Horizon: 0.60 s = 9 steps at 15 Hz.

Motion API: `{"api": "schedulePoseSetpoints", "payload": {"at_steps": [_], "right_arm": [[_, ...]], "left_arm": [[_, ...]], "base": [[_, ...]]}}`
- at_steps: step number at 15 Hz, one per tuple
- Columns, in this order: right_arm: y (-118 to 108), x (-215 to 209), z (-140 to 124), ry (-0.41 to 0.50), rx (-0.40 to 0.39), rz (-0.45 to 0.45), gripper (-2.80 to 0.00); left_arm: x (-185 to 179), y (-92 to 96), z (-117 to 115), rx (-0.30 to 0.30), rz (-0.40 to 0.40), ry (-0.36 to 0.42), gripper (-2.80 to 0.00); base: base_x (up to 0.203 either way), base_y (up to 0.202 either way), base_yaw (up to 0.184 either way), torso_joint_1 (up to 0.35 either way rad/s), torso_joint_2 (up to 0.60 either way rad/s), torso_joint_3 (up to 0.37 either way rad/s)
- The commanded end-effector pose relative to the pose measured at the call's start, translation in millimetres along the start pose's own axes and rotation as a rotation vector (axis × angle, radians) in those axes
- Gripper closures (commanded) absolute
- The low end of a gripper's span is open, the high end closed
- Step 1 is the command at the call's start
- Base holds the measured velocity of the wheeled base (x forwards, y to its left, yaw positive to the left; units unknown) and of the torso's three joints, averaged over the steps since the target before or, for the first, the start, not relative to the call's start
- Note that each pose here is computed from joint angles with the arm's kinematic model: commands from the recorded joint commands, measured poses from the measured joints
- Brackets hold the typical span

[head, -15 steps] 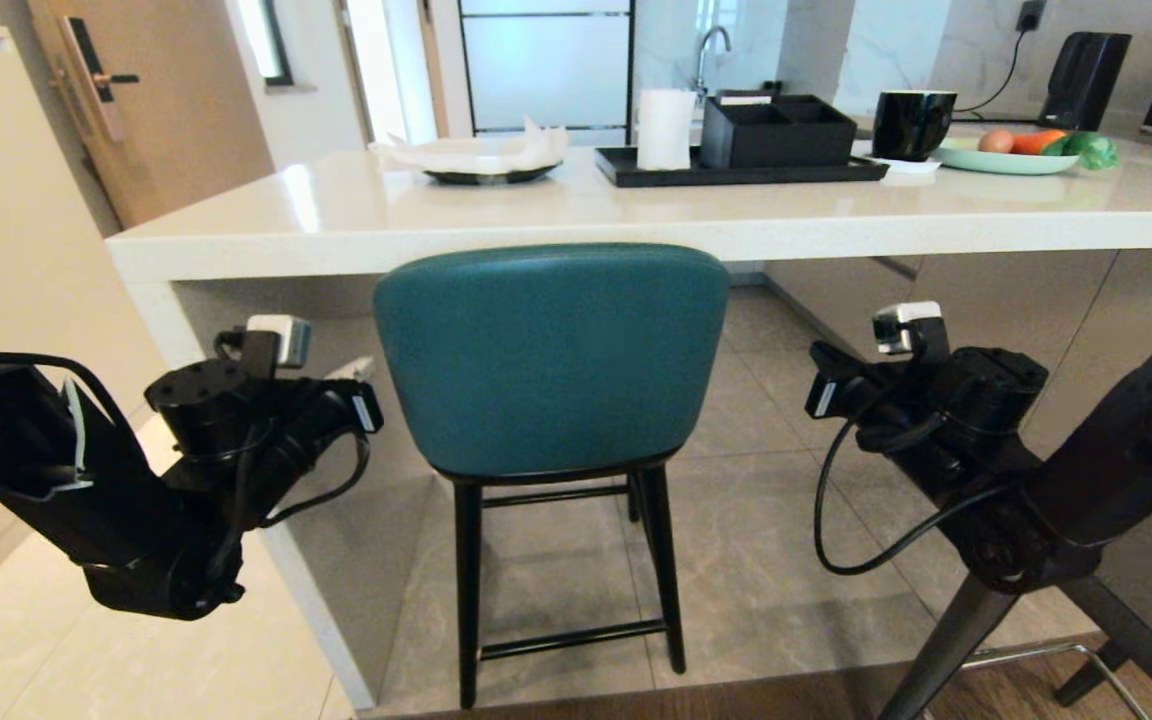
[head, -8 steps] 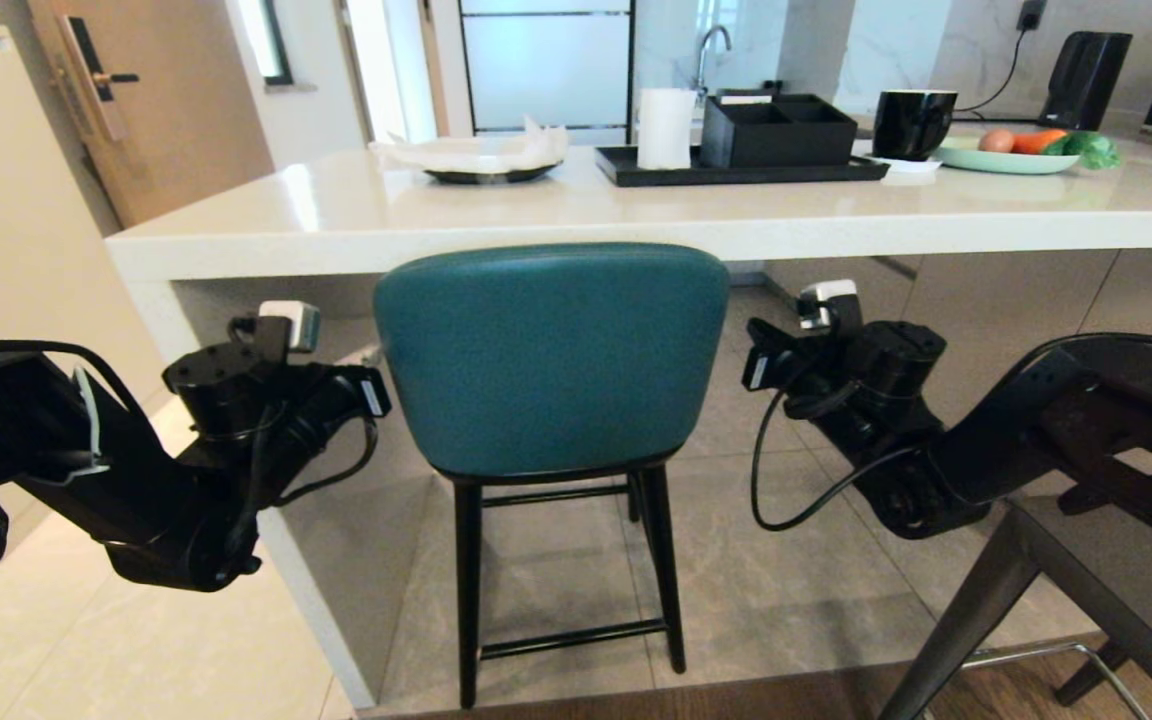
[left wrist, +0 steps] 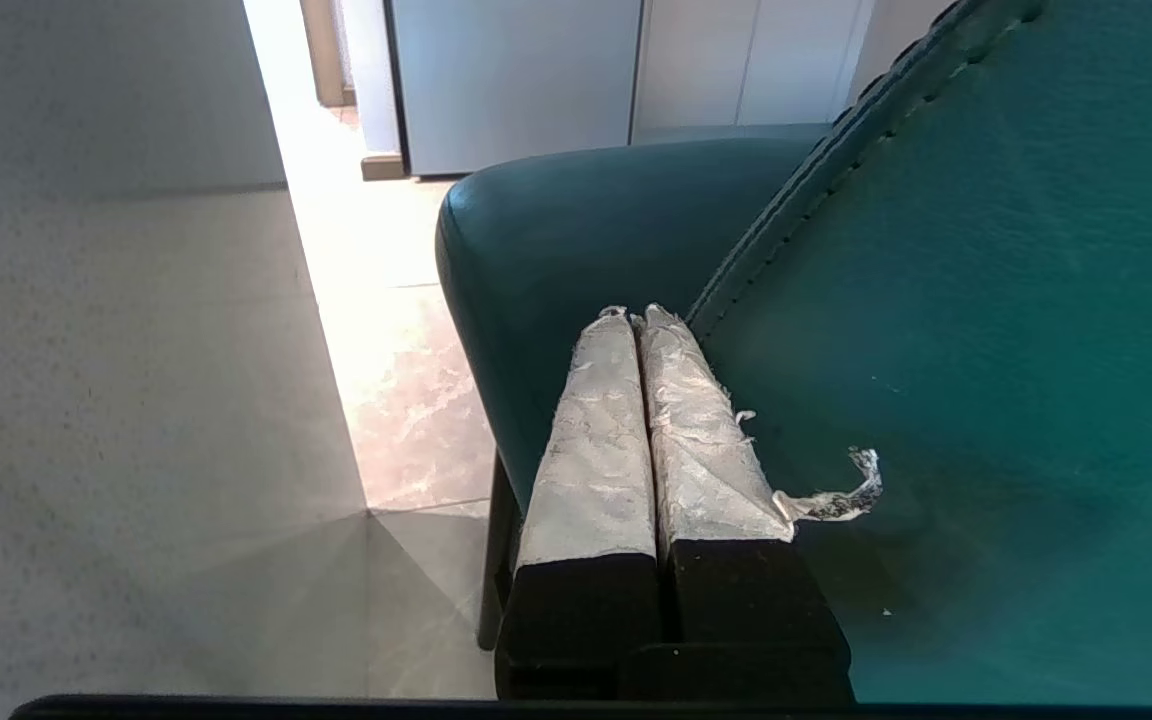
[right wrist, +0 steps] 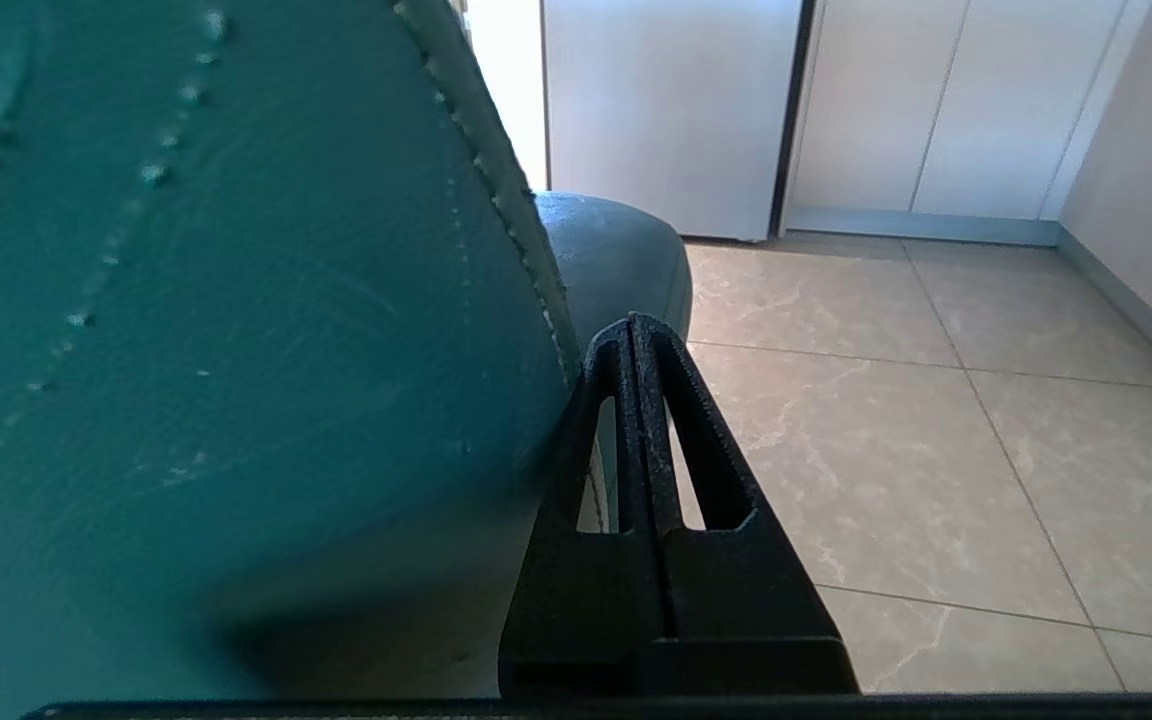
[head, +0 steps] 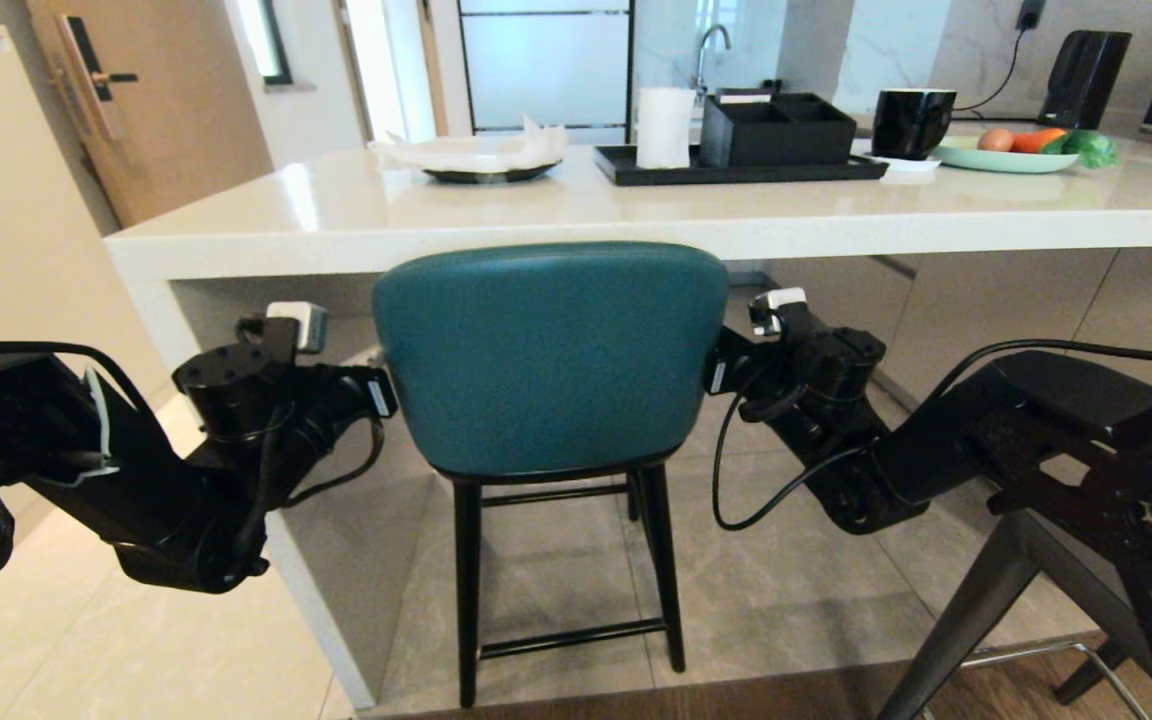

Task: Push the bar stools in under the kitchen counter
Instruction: Pull the blue chair out from under the dining table

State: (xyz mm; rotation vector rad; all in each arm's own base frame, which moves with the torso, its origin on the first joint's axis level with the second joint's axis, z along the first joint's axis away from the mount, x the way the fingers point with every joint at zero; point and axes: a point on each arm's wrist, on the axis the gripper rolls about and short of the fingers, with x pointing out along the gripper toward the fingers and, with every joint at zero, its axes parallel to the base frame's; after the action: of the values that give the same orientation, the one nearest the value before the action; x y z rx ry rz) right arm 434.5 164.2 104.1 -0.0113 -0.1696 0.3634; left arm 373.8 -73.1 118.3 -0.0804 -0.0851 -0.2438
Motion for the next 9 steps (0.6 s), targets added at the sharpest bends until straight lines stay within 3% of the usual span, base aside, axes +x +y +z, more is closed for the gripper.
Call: {"api": "schedulePoseSetpoints", "payload": {"at_steps": [1,4,9], "right_arm": [[0.8,-0.4,5.1,-0.016,0.001,0.01,0.0],[-1.3,-2.1,13.7,-0.034,0.0,0.005,0.0],[35.0,-8.2,32.7,-0.062,0.014,0.084,0.0]], "left_arm": [[-1.3,-10.3,3.1,-0.003,-0.032,-0.013,0.0],[-5.2,-17.1,2.4,-0.006,-0.05,-0.006,0.0],[-13.5,-63.2,6.2,-0.023,-0.171,-0.004,0.0]], "base": [[0.0,0.0,0.0,0.0,0.0,0.0],[0.0,0.0,0.0,0.0,0.0,0.0],[0.0,0.0,0.0,0.0,0.0,0.0]]}}
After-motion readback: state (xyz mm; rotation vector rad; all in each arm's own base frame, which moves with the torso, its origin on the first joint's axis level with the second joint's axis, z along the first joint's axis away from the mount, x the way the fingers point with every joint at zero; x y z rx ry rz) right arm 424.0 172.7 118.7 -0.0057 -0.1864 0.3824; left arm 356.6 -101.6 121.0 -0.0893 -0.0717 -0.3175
